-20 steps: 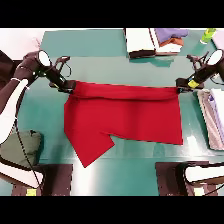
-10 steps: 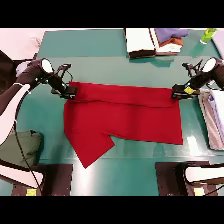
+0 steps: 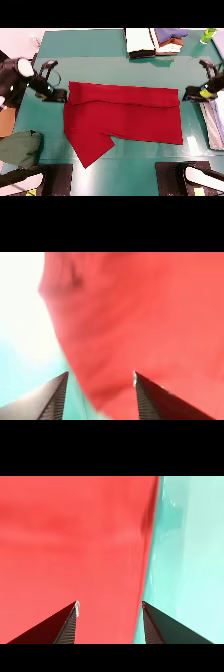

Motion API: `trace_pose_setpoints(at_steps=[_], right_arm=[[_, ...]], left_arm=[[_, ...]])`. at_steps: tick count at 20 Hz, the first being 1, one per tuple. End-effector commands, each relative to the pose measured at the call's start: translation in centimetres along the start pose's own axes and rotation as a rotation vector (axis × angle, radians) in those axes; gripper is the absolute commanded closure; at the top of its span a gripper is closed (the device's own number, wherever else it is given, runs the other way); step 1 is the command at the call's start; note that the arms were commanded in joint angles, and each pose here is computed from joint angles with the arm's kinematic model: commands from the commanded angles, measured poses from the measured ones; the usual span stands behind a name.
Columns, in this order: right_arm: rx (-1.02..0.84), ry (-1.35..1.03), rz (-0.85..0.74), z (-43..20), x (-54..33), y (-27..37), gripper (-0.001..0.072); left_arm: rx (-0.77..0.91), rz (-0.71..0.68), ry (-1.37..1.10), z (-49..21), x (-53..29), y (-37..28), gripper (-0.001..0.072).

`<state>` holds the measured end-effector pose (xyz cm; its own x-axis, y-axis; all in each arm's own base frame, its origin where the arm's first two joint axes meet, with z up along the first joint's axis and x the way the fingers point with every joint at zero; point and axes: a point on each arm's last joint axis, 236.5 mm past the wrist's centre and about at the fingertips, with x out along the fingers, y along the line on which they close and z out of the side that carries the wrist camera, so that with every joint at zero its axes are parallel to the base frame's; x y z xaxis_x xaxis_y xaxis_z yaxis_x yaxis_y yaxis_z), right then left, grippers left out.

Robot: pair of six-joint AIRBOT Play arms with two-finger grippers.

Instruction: Fold the shirts.

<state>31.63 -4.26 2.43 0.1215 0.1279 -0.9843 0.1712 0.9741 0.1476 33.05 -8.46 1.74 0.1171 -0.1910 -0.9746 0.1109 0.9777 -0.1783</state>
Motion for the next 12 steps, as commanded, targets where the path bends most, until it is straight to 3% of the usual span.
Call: trace_pose_setpoints(at_steps=[1,6,12], right_arm=[[0.072,0.039,0.001,-5.1,1.1,-1.5,0.0246],[0.115,0.027,0.003,-8.0,2.5,-2.1,0.0246],[0.116,0.035,0.004,-8.7,2.7,-2.0,0.0246]], left_arm=[[-0.099,0.005,0.080,-6.9,2.7,0.7,0.0207],[-0.234,-0.096,0.185,-14.8,7.5,-0.9,0.0208],[-0.292,-0.174,0.130,-14.0,8.7,-2.5,0.0208]])
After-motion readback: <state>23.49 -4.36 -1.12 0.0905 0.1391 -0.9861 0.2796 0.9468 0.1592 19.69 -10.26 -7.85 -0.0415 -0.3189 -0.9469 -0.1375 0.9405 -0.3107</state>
